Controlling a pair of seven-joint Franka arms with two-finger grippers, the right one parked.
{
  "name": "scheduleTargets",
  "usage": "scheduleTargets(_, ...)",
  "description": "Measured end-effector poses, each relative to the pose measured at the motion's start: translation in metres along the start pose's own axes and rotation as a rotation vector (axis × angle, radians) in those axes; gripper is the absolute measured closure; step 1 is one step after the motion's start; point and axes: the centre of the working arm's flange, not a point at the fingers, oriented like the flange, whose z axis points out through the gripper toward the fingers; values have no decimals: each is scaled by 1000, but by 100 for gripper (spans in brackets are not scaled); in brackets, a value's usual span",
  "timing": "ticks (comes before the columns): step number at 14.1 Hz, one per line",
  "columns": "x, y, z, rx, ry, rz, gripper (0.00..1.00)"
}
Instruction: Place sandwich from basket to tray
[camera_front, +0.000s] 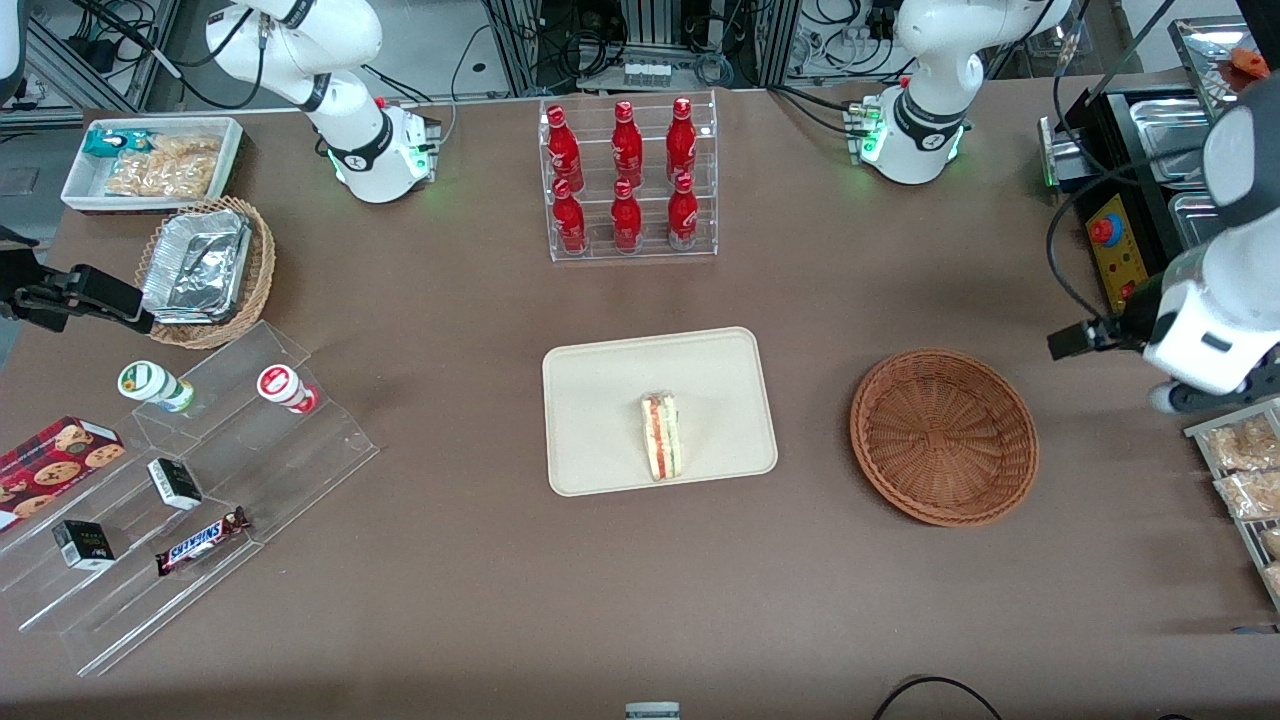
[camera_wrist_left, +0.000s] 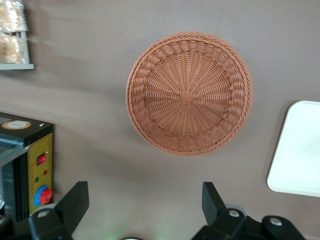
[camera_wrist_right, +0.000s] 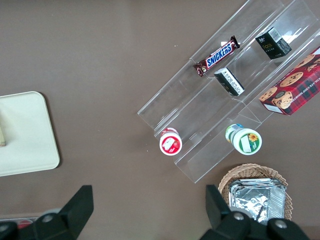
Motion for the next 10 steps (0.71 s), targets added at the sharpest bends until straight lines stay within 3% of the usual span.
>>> scheduleTargets(3,-36,22,-28,15,36,41,0)
scheduleTargets(6,-63,35,-33,30,44,60,0)
scheduleTargets(10,-63,21,-35,-14,35,31,0)
